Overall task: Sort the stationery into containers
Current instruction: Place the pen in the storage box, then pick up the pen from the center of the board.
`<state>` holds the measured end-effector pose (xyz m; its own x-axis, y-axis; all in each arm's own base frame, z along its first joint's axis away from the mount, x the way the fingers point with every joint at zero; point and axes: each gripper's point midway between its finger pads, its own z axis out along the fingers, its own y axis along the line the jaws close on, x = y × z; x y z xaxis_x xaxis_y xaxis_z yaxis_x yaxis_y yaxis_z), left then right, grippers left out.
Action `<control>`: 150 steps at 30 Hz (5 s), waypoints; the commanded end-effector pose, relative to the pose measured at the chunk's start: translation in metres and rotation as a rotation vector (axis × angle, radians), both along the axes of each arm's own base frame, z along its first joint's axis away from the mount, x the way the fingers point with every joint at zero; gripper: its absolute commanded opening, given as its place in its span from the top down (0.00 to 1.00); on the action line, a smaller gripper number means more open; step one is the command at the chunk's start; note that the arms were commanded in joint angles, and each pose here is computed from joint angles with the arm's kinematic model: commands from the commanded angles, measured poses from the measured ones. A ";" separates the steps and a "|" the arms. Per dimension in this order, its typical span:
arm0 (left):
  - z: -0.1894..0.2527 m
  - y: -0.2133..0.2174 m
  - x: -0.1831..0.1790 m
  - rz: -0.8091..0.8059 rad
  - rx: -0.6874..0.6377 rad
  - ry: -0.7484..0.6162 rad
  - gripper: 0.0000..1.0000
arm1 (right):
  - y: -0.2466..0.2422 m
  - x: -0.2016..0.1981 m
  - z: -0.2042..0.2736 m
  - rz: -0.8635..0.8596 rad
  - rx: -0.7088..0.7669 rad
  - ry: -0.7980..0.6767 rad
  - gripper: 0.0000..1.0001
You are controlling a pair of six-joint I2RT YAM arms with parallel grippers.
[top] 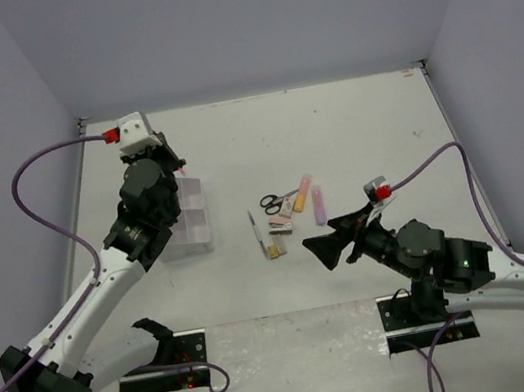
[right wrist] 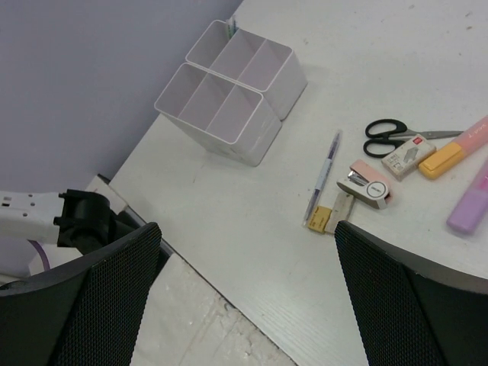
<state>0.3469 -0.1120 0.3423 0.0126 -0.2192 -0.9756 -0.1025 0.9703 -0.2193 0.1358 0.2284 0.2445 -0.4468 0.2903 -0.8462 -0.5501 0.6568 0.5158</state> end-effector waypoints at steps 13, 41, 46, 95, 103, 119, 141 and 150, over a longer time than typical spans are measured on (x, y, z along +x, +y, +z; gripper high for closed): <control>-0.066 0.109 0.051 0.321 0.232 -0.131 1.00 | -0.016 -0.003 -0.025 -0.025 -0.008 0.031 0.01; -0.024 0.075 -0.019 0.056 -0.112 0.159 0.00 | 0.052 0.032 -0.043 -0.074 -0.267 0.247 0.01; -0.058 0.055 -0.075 -0.162 -0.066 0.253 0.00 | 0.064 0.050 -0.063 -0.152 -0.388 0.384 0.10; -0.053 0.075 -0.142 -0.180 -0.097 0.020 0.00 | 0.127 0.129 -0.175 -0.143 -0.753 0.626 1.00; 0.005 0.002 -0.162 -0.603 -0.232 -0.102 0.00 | 0.132 0.083 -0.033 0.115 -0.293 0.357 1.00; 0.058 -0.076 -0.210 -1.218 -0.460 -0.224 0.00 | 0.090 -0.031 0.091 0.587 0.169 -0.031 1.00; 0.052 -0.144 -0.220 -1.480 -0.585 -0.131 0.02 | 0.094 -0.042 0.093 0.660 0.158 -0.054 1.00; 0.048 -0.157 -0.223 -1.534 -0.592 -0.094 0.42 | 0.104 -0.030 0.077 0.616 0.099 -0.010 1.00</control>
